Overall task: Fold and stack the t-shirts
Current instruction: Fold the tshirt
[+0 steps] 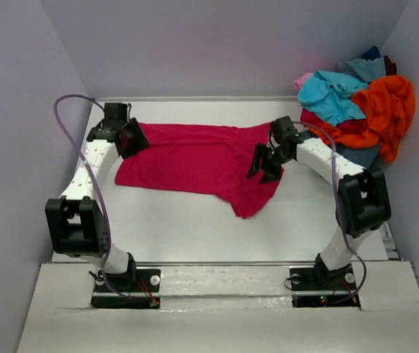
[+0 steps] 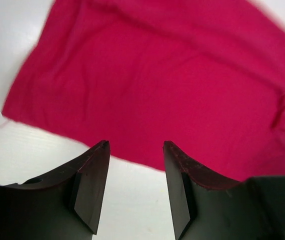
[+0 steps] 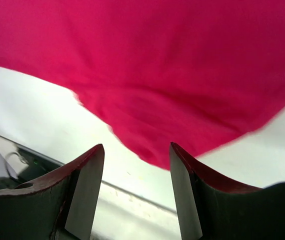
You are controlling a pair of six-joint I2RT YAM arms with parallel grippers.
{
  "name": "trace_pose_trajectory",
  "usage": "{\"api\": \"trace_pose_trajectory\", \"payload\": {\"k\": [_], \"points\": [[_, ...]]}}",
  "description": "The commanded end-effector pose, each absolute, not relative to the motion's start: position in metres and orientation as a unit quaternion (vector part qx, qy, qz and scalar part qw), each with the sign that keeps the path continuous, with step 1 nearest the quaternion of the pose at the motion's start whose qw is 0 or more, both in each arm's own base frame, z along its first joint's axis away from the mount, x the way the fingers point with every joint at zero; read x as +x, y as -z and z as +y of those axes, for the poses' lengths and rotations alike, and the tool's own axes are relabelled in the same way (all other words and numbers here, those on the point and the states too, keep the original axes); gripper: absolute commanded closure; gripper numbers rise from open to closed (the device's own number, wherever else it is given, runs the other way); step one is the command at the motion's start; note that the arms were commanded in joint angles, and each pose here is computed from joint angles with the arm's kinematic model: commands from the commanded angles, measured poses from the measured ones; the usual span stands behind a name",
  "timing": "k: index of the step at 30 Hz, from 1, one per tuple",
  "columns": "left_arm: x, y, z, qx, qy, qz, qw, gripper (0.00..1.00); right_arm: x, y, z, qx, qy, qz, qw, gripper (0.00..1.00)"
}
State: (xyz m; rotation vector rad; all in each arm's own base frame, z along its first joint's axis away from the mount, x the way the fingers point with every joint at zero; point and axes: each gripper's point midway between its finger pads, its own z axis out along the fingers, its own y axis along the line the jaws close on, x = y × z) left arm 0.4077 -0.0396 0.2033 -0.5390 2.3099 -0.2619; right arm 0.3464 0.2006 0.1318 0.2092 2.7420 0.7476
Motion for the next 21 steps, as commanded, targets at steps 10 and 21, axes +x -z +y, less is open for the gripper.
{"api": "trace_pose_trajectory", "payload": {"k": [10, 21], "points": [[0.365, -0.123, -0.038, -0.230, 0.110, 0.927, 0.276, 0.42, 0.245, -0.086, 0.179, 0.107, -0.267, 0.956, 0.061, 0.40], [0.375, -0.113, -0.027, -0.237, 0.122, 0.927, 0.265, 0.42, 0.195, -0.060, 0.202, 0.092, -0.304, 0.948, -0.024, 0.39]]}}
